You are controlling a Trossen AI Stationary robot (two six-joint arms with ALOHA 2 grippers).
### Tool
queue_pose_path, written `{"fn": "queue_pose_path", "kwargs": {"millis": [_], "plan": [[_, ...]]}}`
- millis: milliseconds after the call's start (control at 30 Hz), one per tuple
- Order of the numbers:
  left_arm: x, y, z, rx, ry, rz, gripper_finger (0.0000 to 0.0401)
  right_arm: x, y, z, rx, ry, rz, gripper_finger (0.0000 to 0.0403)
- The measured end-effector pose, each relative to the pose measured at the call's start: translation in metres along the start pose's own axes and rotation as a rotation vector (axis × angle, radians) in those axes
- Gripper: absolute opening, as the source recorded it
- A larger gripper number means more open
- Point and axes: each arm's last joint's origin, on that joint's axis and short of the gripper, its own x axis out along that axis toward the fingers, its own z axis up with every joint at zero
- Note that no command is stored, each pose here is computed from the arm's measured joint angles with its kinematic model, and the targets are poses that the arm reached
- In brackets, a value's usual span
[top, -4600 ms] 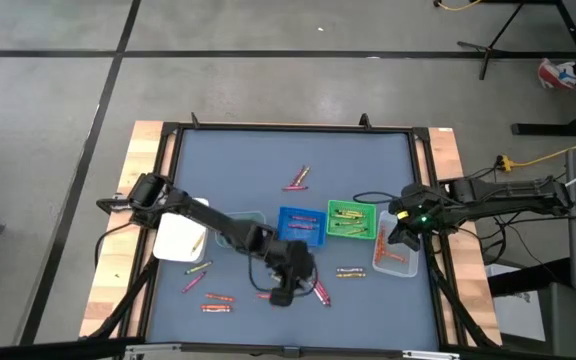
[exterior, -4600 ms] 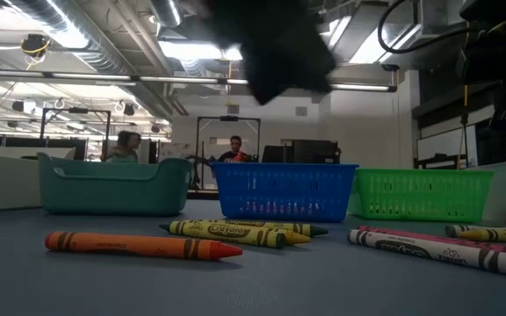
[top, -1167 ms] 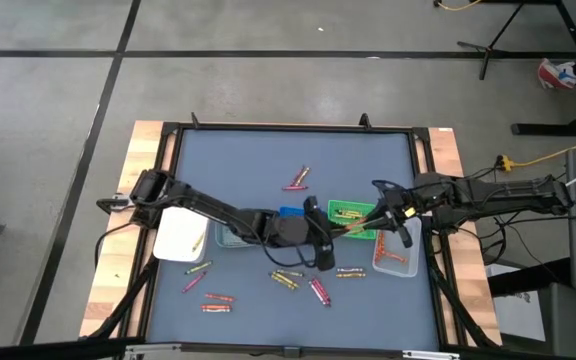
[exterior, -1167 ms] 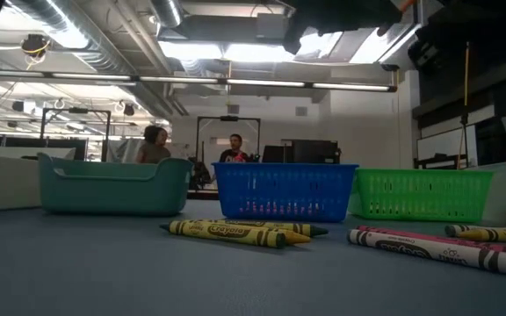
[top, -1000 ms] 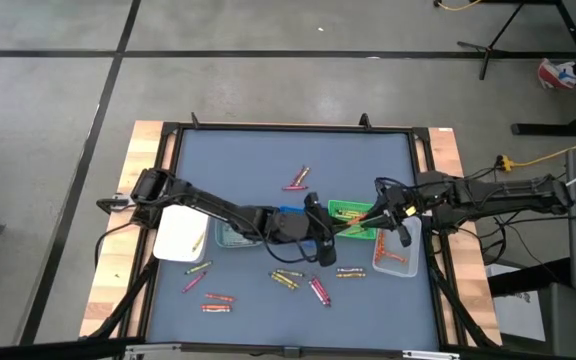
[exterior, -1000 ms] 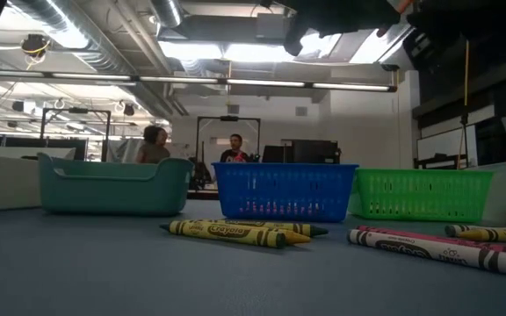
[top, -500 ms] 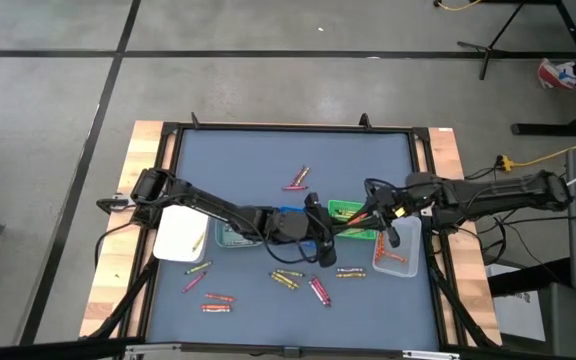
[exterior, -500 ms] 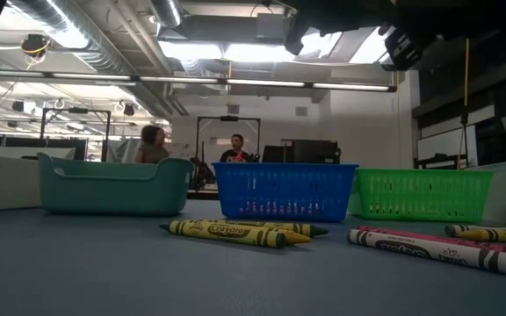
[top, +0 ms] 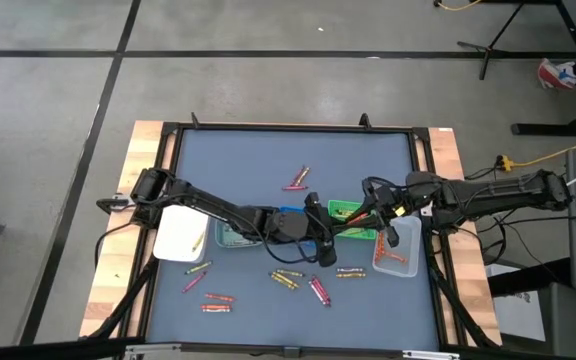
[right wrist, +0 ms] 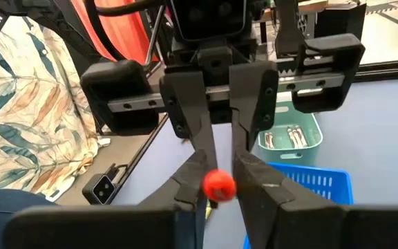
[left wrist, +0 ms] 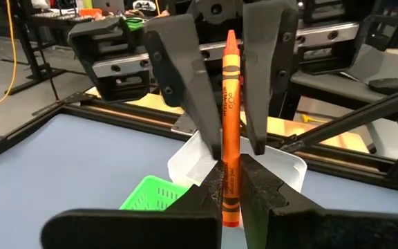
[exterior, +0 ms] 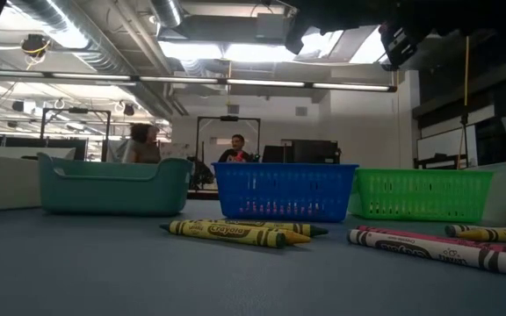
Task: Sort crayons
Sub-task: Put the orange crayon into the transparent bin
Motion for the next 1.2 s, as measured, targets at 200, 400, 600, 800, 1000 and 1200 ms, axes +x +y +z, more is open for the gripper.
{"fn": "queue_pose_path", "kwargs": {"millis": [200,400,600,800,1000,1200], "plan": [[0.000,0.000,0.000,-0.003,0.002,0.004,0.0012,0.000,-0.001,0.000,-0.001,0.001,-0.017,0.0015],[0.000,0.000,0.000,0.000,0.002,0.007,0.0012,0.000,-0.001,0.000,0.014,0.003,-0.016,0.0038],[0.000,0.000,0.000,0.002,0.003,0.005,0.0033,0.000,-0.001,-0.001,0.051,0.008,-0.018,0.0026],[0.000,0.000,-0.003,0.012,0.025,0.001,0.0081,0.000,0.000,-0.006,0.125,0.064,0.017,0.0020],[0.000,0.000,-0.007,0.030,0.078,-0.035,0.0103,-0.004,0.002,-0.018,0.297,0.212,0.088,0.0037],[-0.001,-0.001,-0.011,0.042,0.113,-0.052,0.0102,-0.018,0.008,-0.036,0.506,0.448,0.157,0.0015]]}}
